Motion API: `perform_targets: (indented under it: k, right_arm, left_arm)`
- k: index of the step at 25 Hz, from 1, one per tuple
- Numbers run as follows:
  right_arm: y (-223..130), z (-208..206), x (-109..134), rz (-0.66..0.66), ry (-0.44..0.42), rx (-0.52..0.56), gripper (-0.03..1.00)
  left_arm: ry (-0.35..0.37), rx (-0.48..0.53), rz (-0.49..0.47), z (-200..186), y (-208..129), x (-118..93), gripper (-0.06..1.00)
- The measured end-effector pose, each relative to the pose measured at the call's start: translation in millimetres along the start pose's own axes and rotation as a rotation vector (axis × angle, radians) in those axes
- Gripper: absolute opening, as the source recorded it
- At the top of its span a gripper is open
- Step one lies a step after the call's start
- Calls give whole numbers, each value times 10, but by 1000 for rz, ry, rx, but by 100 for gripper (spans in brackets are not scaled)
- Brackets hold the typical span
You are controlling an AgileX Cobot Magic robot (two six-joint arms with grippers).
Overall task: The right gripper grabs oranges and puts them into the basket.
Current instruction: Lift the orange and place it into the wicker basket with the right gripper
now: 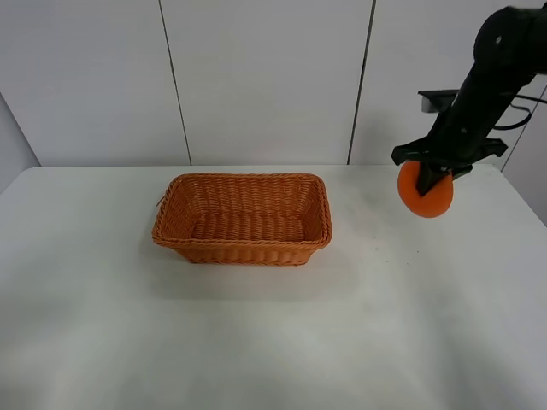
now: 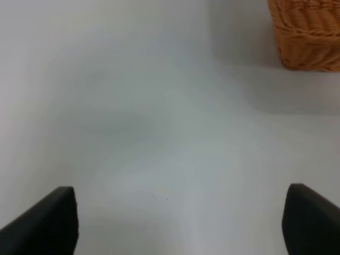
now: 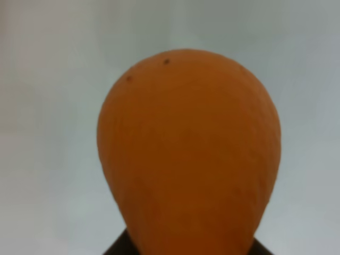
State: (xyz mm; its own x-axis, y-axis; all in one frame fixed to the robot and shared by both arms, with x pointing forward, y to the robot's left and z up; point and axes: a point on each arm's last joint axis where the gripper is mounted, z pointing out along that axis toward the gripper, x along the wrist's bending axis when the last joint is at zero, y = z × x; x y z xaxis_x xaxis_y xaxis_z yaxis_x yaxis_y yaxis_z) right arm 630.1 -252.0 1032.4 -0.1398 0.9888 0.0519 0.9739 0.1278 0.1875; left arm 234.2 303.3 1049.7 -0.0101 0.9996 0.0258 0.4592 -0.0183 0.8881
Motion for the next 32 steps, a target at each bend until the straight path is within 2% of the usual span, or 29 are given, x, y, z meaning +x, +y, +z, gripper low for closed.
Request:
perform_targets:
  k: [6,9,12,19,25,32]
  right_arm:
    - [238,-499,36,-10,6,-152,10]
    - [272,-596,135,-32,14,-187,10]
    - [255,-579,446,-106,34,-180,10]
    - [107,-479,1443,-333,110,-188,10]
    - [108,-67,2064,-447,158,-246,10]
    - [294,836,2247,-440,164,-285,10]
  left_arm:
    - [0,0,0,0,0,0,88]
    - [0,0,0,0,0,0,88]
    - [0,0,0,0,0,0,88]
    - [0,0,0,0,0,0,88]
    - [0,0,0,0,0,0,88]
    - [0,0,0,0,0,0,88]
